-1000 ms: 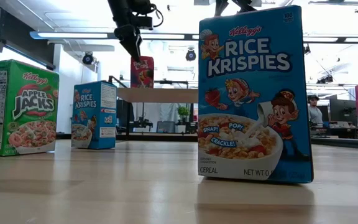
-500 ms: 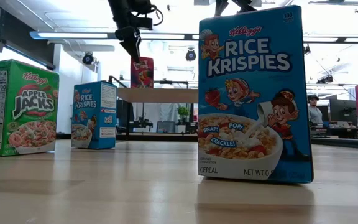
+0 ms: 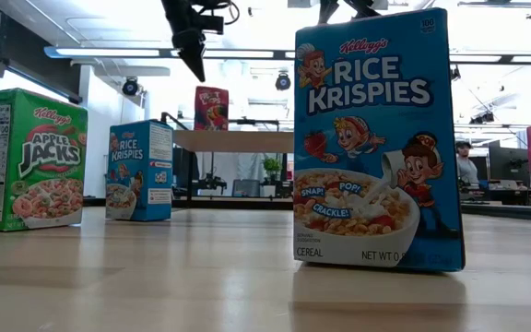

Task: Stack cereal on shelf
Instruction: Put the center blue cereal box on the shelf

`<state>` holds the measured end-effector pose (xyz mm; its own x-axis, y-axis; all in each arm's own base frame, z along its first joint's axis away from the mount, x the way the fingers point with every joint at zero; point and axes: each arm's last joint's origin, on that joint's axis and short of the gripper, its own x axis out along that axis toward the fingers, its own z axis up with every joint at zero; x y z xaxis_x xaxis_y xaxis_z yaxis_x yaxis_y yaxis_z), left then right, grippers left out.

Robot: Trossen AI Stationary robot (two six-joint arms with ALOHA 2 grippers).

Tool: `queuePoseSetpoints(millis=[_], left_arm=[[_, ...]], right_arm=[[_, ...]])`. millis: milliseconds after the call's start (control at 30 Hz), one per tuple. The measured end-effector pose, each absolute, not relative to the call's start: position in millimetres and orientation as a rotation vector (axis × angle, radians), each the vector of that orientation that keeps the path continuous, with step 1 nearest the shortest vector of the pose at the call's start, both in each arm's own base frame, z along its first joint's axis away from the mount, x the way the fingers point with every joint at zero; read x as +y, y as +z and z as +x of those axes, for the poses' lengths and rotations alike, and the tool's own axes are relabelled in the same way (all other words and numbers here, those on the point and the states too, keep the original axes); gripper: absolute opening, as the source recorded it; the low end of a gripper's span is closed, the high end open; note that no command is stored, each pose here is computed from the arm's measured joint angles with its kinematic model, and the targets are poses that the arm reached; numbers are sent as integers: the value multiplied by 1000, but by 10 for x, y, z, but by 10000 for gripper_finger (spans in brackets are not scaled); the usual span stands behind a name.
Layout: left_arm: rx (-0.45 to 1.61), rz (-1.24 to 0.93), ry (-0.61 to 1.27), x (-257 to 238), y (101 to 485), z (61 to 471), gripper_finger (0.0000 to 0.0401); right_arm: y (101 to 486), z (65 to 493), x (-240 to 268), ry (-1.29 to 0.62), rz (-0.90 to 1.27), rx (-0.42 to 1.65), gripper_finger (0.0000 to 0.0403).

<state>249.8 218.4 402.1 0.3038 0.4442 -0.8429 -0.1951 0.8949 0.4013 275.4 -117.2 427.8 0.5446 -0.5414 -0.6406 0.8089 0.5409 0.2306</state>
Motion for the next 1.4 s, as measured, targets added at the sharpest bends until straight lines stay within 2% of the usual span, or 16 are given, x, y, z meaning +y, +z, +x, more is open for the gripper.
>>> queuePoseSetpoints(millis=[400, 833, 1400], left_arm=[[1064, 188, 474, 1851, 4308, 2491, 210], [890, 164, 472, 1326, 4667, 2282, 210], [789, 106, 324, 727, 4850, 2113, 210]], right_arm=[[4278, 2753, -1173, -851, 551, 543, 243], [4279, 2753, -1173, -851, 551, 542, 243], [4299, 2771, -1180, -844, 553, 512, 243]])
